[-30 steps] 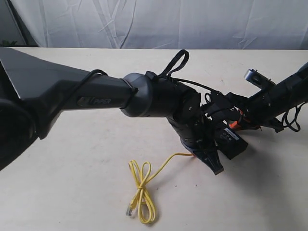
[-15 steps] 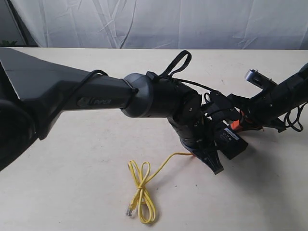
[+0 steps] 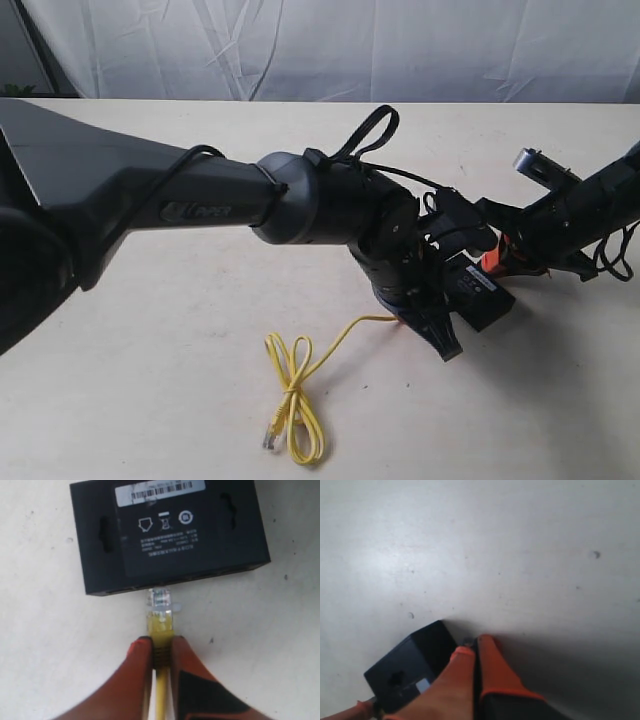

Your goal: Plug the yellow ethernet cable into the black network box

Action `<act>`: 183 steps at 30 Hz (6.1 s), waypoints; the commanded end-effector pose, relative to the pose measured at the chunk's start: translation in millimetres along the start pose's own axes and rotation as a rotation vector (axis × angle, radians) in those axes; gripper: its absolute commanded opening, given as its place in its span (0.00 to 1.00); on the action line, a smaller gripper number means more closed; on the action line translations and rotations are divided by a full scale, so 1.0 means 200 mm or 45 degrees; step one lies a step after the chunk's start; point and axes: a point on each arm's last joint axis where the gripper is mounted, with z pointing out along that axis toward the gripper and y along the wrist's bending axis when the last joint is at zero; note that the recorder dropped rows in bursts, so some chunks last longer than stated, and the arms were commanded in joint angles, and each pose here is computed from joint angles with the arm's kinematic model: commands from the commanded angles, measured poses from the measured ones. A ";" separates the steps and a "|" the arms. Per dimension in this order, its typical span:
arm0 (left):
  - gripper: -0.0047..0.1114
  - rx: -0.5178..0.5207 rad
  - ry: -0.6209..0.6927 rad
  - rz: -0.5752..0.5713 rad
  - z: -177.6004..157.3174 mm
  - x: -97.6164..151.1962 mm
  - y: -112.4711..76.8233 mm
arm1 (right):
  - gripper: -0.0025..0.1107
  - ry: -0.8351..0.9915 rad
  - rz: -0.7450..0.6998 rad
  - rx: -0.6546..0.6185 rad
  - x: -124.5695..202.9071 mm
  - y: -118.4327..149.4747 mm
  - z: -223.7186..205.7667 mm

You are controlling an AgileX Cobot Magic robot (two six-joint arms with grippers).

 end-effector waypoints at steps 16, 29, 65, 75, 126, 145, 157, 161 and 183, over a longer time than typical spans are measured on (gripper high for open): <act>0.04 -0.073 -0.038 0.025 0.00 -0.01 0.03 | 0.01 0.066 0.006 -0.040 0.04 0.00 0.02; 0.04 -0.095 -0.023 0.099 -0.04 -0.05 0.04 | 0.01 0.071 -0.073 -0.030 0.04 0.05 0.04; 0.04 -0.075 0.020 0.046 0.00 -0.01 0.08 | 0.01 0.031 -0.049 -0.050 0.03 0.05 0.04; 0.04 -0.099 -0.009 0.107 0.00 -0.03 0.08 | 0.01 0.028 -0.101 -0.070 0.03 0.06 0.04; 0.04 -0.065 0.132 0.121 -0.05 0.02 0.09 | 0.01 0.007 -0.244 -0.062 -0.04 0.05 0.08; 0.04 -0.101 0.069 0.106 -0.05 -0.01 0.10 | 0.01 0.017 -0.237 -0.072 -0.04 0.05 0.08; 0.04 -0.115 0.107 0.138 -0.06 0.00 0.11 | 0.01 0.011 -0.236 -0.067 -0.04 0.04 0.08; 0.04 -0.090 0.099 0.099 -0.06 0.00 0.10 | 0.01 0.011 -0.236 -0.067 -0.04 0.04 0.08; 0.04 -0.069 -0.005 0.037 -0.06 -0.04 0.09 | 0.01 0.009 -0.226 -0.078 -0.04 0.05 0.08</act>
